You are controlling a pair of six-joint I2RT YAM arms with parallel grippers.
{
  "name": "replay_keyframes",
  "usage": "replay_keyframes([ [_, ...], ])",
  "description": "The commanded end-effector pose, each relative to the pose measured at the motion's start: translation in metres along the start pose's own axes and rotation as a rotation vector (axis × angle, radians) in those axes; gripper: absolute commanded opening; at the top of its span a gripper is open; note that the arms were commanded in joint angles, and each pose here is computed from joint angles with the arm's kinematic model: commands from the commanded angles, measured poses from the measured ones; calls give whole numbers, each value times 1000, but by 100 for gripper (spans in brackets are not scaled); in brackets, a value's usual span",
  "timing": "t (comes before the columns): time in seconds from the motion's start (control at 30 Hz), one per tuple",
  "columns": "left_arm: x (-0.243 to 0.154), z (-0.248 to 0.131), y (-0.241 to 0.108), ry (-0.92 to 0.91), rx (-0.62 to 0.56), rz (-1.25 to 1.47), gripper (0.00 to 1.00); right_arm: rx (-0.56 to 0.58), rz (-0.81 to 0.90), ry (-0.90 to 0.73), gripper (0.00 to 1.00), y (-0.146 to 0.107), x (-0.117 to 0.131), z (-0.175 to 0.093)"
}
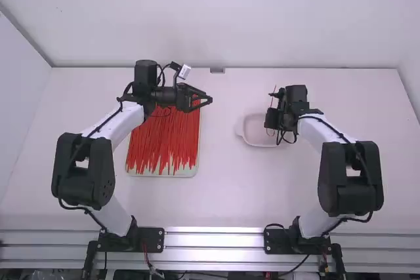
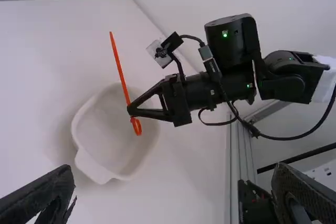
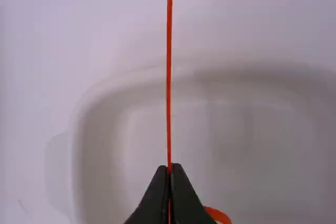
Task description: Fasten the cable tie
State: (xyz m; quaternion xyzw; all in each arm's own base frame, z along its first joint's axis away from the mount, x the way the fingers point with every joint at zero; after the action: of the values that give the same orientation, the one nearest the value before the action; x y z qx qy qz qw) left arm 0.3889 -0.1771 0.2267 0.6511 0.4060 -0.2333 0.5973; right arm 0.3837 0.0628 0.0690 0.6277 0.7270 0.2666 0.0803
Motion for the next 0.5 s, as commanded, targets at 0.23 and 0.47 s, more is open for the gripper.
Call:
replay_keyframes([
  [0.23,-5,2,5,-5,0,36,99,-1,86,-12,48,4,-8,-1],
  [0.47,-7,-10,13,21,-33,17,99,93,147,25,62,0,-6,-23],
])
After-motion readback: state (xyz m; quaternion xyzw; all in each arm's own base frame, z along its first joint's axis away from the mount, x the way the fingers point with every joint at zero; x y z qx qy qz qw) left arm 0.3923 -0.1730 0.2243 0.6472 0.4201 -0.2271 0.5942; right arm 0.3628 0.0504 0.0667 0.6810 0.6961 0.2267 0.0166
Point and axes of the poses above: each hand's point on the last joint's axis, 136 mm out from that joint toward the fingers, its own z axis out along the fingers, its own x axis along the line the jaws close on, y = z × x, the point moved 3 cm from there along -z, back along the fingers, and after that the axes turned 11 degrees about -z, right-handed, at the moved point
